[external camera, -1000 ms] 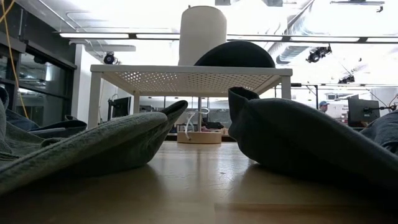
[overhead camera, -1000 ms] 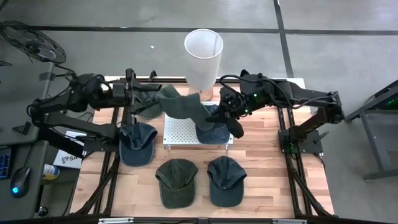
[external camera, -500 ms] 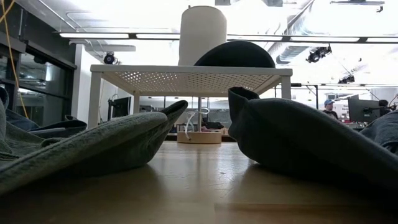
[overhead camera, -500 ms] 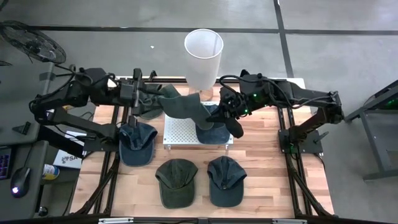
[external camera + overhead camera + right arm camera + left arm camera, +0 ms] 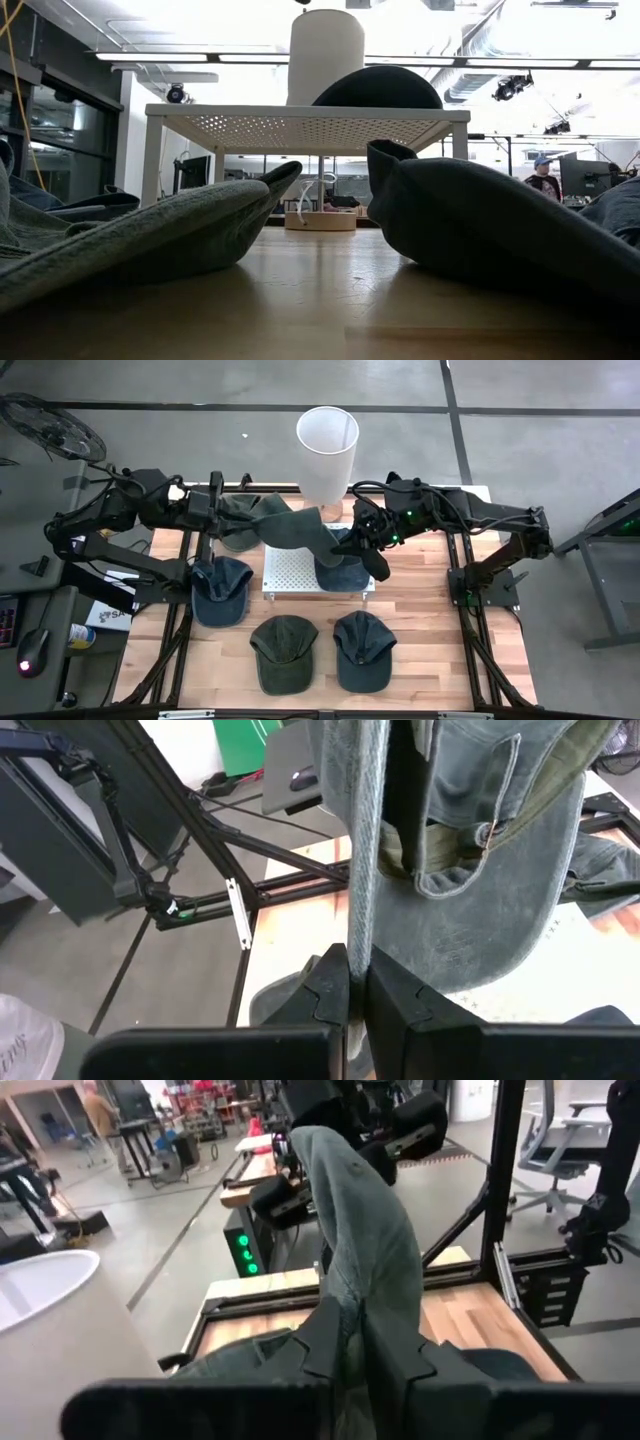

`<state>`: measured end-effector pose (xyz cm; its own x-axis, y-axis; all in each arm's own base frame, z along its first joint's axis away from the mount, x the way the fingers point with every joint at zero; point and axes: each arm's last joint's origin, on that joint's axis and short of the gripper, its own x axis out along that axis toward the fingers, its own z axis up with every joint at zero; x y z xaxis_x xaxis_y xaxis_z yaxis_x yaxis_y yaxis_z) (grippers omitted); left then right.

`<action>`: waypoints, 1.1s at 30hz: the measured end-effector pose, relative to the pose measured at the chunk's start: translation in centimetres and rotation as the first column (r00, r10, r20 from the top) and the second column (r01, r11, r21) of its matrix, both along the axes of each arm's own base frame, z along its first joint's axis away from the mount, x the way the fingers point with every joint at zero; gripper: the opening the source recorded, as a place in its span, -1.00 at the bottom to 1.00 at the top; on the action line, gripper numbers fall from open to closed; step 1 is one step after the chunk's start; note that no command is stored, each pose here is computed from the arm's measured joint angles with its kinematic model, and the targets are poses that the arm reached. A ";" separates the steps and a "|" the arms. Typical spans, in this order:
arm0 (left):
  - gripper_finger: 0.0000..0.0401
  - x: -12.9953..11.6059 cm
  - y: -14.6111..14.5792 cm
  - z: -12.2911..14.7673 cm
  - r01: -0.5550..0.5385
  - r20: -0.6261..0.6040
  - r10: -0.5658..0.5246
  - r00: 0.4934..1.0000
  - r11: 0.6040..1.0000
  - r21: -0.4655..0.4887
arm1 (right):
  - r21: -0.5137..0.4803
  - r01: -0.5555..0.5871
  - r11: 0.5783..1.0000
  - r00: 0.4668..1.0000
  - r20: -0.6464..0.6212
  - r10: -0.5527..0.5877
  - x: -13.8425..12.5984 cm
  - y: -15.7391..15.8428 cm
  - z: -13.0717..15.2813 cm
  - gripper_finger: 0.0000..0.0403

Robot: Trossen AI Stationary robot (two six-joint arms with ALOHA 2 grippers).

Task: Pick & Place hat
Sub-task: Put the bottom right green cap on the shelf

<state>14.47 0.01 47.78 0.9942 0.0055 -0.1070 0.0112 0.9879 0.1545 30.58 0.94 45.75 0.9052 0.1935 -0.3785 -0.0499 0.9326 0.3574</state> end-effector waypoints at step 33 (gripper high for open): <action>-0.90 3.5 0.0 -3.6 -0.127 -0.318 0.039 0.947 0.957 -0.262 | 0.001 0.217 0.976 0.976 -0.025 -0.217 -5.0 -0.6 2.0 -0.13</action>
